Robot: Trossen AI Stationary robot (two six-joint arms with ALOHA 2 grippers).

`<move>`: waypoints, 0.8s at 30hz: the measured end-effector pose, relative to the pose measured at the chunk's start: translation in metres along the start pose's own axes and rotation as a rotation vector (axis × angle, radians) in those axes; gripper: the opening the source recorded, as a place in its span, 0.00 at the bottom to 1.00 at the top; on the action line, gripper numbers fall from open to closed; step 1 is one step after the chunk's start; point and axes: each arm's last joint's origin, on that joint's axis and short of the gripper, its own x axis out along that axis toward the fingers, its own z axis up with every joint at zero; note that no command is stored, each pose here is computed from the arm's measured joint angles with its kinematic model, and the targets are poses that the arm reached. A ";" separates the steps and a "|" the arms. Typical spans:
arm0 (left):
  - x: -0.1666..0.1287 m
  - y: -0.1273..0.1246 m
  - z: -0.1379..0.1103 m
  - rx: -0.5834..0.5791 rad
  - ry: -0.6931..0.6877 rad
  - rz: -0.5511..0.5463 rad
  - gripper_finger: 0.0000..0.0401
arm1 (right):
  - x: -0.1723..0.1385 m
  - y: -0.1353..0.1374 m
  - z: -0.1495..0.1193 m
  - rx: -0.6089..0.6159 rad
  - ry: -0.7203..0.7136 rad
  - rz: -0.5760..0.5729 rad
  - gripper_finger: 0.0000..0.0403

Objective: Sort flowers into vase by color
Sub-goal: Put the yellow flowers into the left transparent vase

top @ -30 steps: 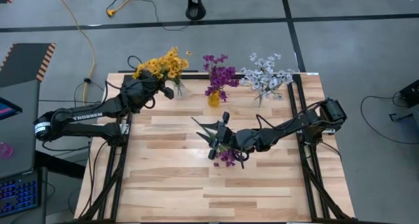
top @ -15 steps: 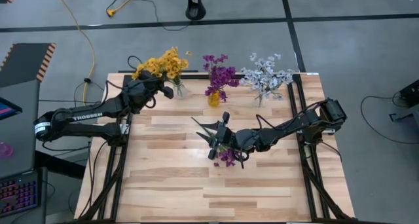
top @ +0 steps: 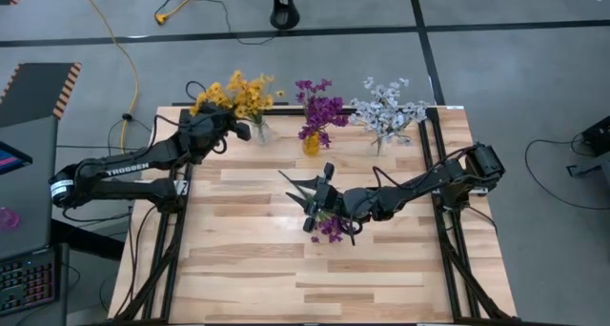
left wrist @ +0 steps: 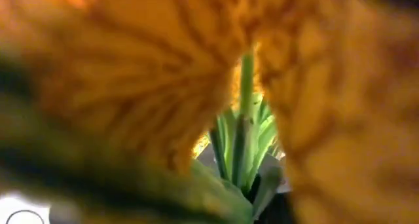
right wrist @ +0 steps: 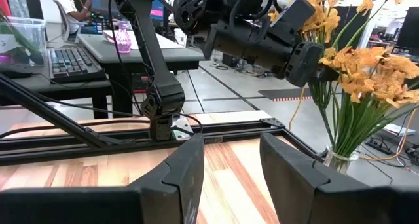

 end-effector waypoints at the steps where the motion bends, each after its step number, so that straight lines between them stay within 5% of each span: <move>1: 0.000 0.000 -0.001 0.002 0.005 0.001 0.02 | 0.000 0.000 0.000 0.000 0.000 0.000 0.44; 24: 0.001 -0.003 0.003 -0.025 -0.023 -0.054 0.02 | 0.000 0.000 0.000 0.002 -0.002 0.000 0.44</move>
